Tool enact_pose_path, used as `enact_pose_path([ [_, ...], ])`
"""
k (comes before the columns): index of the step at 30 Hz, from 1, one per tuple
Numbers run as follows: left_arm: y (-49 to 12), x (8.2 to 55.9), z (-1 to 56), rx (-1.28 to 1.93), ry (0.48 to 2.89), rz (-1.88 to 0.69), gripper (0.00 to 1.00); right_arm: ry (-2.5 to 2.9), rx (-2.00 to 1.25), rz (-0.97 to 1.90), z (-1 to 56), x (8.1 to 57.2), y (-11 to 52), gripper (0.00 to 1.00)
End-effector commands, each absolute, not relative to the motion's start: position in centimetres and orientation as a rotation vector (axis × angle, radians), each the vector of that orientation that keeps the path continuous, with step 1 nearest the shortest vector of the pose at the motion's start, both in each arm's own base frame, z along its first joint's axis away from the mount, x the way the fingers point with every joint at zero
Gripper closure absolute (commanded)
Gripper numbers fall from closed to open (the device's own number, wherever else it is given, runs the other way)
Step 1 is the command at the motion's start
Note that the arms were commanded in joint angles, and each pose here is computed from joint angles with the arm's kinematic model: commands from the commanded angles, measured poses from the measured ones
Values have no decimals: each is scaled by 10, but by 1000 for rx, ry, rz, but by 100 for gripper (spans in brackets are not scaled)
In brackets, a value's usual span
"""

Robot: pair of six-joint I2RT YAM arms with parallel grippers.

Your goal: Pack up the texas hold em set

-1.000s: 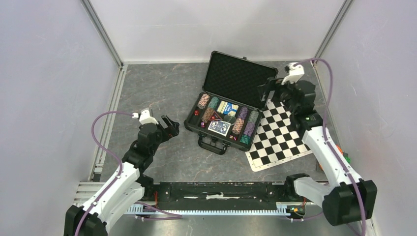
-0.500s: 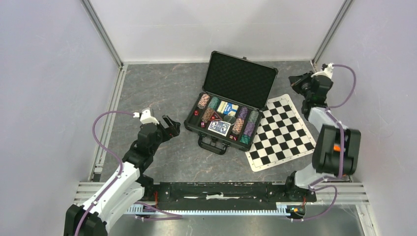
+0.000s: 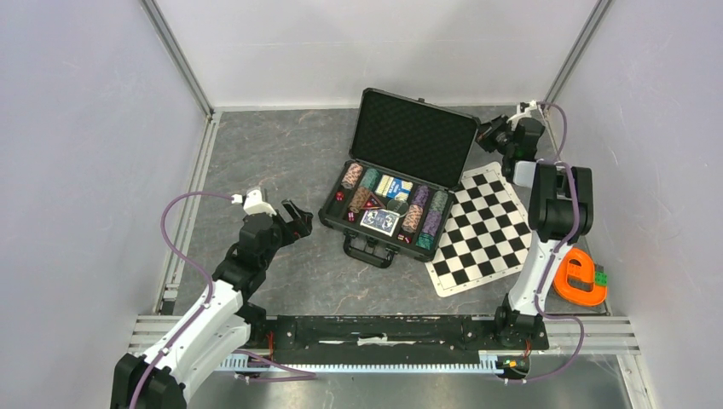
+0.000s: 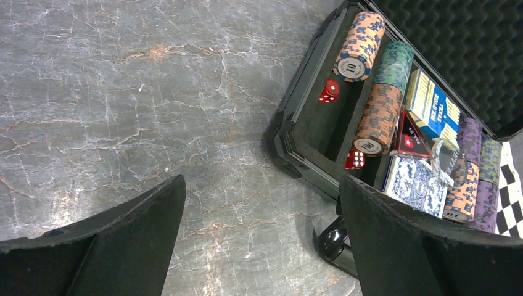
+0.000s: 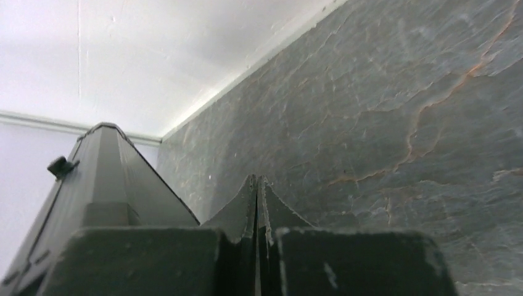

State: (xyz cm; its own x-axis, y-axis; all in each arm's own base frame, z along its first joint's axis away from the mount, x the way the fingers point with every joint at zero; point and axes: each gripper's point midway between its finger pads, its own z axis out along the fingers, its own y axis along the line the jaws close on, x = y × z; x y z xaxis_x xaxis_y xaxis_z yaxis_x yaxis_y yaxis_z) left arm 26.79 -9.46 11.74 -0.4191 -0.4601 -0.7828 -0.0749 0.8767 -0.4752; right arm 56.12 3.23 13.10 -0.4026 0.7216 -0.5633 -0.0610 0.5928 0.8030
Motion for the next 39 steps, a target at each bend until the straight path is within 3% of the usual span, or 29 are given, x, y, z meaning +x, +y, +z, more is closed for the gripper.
enact_pose_path([
  [1,-92,274,127,-363,1928,-432,0,1739,311,1199,169,542,92,100],
  [16,-80,270,138,-424,1889,-401,0,1766,71,1094,193,431,118,100],
  [28,-74,269,137,-467,1887,-377,0,1883,-109,810,179,373,132,100],
  [39,-102,273,132,-336,1933,-488,1,2092,-612,496,135,321,196,64],
])
